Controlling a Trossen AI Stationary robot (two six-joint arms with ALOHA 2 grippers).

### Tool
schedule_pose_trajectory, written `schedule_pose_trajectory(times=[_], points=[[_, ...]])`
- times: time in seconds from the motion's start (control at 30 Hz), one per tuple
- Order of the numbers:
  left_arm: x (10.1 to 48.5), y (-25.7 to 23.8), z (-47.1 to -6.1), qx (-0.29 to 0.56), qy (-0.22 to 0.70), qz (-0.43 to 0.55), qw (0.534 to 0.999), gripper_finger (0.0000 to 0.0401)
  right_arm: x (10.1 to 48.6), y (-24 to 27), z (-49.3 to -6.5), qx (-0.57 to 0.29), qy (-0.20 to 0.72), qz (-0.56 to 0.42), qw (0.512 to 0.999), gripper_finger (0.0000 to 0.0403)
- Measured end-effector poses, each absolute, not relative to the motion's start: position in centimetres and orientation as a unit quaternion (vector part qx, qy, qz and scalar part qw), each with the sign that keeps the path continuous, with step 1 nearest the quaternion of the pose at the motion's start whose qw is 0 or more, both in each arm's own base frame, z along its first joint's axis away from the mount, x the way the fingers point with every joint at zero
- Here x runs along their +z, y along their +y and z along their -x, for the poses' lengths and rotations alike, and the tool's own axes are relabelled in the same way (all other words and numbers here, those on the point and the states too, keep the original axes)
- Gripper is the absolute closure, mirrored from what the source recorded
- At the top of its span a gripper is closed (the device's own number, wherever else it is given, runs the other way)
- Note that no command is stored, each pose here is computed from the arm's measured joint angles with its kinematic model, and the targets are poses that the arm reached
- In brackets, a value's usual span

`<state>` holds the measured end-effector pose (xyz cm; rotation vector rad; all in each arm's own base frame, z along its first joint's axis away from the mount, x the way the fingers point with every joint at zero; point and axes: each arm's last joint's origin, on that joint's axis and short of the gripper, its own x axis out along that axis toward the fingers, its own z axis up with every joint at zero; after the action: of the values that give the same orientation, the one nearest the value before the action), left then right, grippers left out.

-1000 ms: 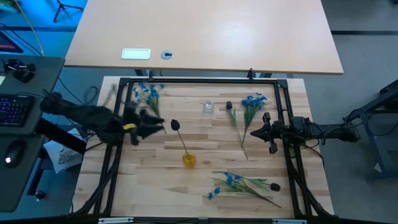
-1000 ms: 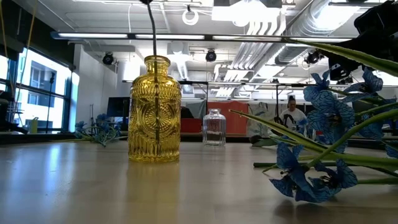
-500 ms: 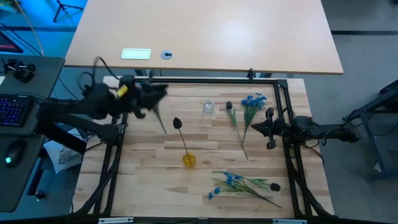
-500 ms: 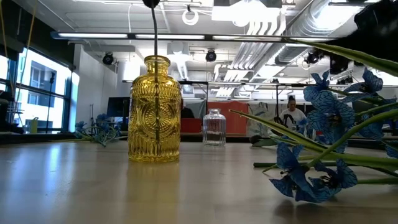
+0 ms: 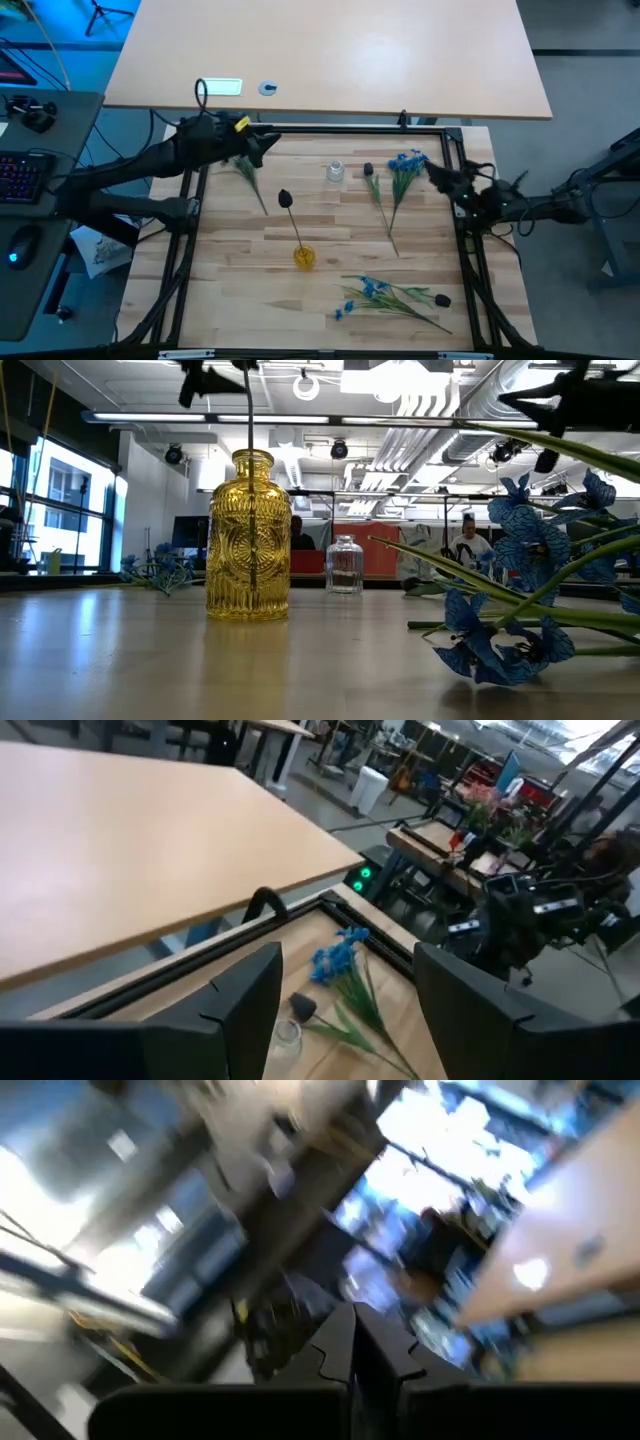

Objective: Sort flowers into vase by color
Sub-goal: Put the top black flower into the yellow vase

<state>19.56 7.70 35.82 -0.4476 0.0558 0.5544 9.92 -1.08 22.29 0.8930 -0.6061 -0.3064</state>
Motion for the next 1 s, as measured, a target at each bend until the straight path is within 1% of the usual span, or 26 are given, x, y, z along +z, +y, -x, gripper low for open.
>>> schedule_pose_trajectory(times=[0.13, 0.23, 0.33, 0.4, 0.43, 0.53, 0.63, 0.7, 0.83, 0.93, 1.0], points=[[33.7, 9.9, -19.1, 0.239, 0.007, 0.251, 0.938, 0.0188, 23.6, -1.1, -13.5, -0.196, -0.170, -0.430, 0.865, 0.0402], [32.2, 10.8, -18.7, 0.205, 0.004, 0.283, 0.937, 0.0188, 23.5, -1.9, -16.1, -0.249, -0.018, -0.433, 0.866, 0.0402], [31.7, 10.8, -17.9, 0.163, 0.008, 0.301, 0.939, 0.0188, 22.6, -3.1, -17.3, -0.267, 0.174, -0.448, 0.835, 0.0402], [31.6, 10.3, -17.3, 0.139, 0.004, 0.301, 0.943, 0.0188, 22.0, -3.8, -17.7, -0.272, 0.265, -0.459, 0.803, 0.0402], [31.5, 10.0, -17.0, 0.134, 0.003, 0.301, 0.944, 0.0188, 21.7, -4.2, -17.9, -0.272, 0.296, -0.457, 0.793, 0.0402], [31.2, 9.1, -15.8, 0.128, -0.008, 0.307, 0.943, 0.0188, 20.7, -5.2, -18.6, -0.256, 0.342, -0.451, 0.784, 0.0397], [30.9, 8.2, -14.4, 0.129, -0.029, 0.315, 0.940, 0.0188, 19.7, -6.0, -19.1, -0.240, 0.368, -0.463, 0.770, 0.0369], [30.6, 7.7, -13.7, 0.129, -0.042, 0.325, 0.936, 0.0188, 19.0, -6.3, -19.3, -0.235, 0.388, -0.455, 0.766, 0.0335], [30.1, 7.0, -12.4, 0.139, -0.067, 0.340, 0.928, 0.0188, 17.5, -6.7, -20.1, -0.243, 0.415, -0.451, 0.752, 0.0252], [30.0, 6.8, -11.9, 0.148, -0.080, 0.343, 0.924, 0.0188, 16.6, -7.2, -21.3, -0.238, 0.405, -0.447, 0.761, 0.0197], [30.0, 6.8, -11.8, 0.154, -0.086, 0.343, 0.923, 0.0188, 15.9, -7.5, -21.8, -0.241, 0.410, -0.434, 0.765, 0.0171]])
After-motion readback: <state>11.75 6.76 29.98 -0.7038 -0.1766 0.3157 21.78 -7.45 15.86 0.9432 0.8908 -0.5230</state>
